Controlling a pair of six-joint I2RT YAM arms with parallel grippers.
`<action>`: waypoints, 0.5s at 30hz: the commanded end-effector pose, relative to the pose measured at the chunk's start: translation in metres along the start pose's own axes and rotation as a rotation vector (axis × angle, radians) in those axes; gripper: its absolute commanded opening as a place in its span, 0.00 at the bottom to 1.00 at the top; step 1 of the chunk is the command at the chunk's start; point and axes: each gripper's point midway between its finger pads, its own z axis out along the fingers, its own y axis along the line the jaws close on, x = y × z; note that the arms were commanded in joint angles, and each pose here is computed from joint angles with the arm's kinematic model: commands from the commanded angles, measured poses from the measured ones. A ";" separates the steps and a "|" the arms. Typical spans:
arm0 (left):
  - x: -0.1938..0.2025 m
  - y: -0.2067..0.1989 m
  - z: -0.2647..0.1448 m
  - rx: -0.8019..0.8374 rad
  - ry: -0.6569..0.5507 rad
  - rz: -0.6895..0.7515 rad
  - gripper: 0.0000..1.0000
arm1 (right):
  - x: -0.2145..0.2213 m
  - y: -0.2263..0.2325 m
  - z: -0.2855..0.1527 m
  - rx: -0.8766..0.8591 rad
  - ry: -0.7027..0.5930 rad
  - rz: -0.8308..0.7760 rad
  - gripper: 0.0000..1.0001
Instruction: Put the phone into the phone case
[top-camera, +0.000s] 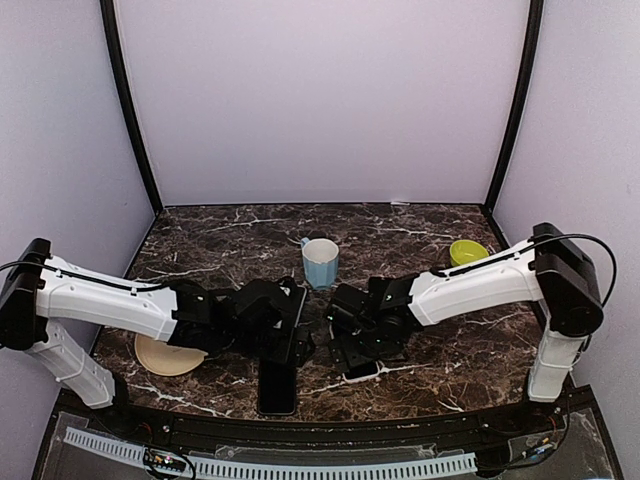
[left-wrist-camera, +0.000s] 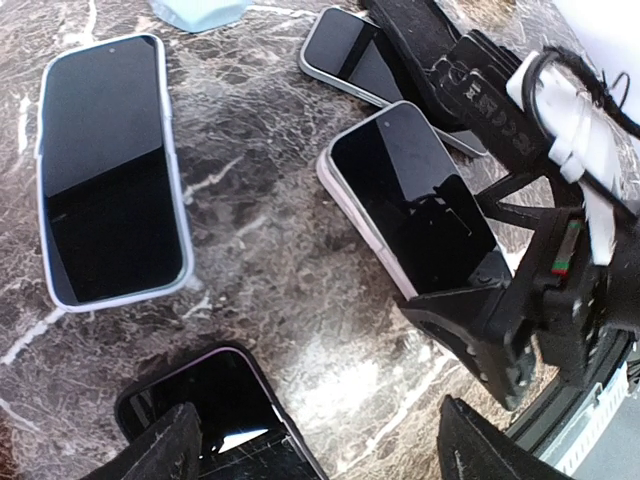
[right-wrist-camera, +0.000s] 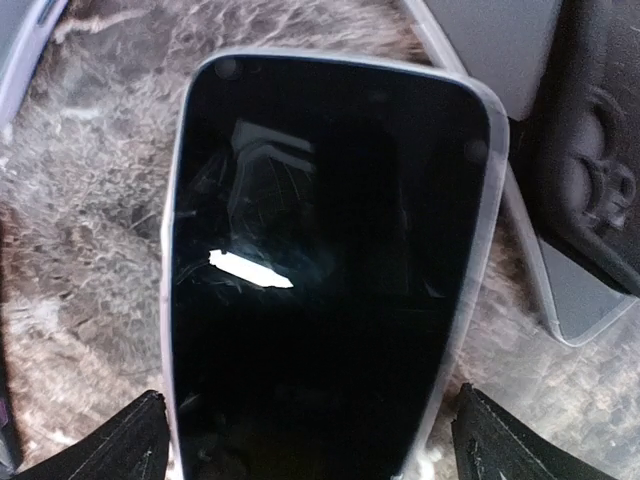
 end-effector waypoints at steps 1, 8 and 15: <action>0.002 0.013 -0.006 -0.032 -0.004 0.010 0.84 | 0.010 0.002 0.011 0.052 0.032 -0.040 0.98; 0.004 0.015 -0.005 -0.039 0.003 0.009 0.84 | 0.026 -0.003 0.023 0.100 0.067 -0.055 0.71; 0.002 0.011 -0.001 -0.064 0.034 0.056 0.83 | 0.018 0.000 0.012 0.071 0.019 -0.057 0.45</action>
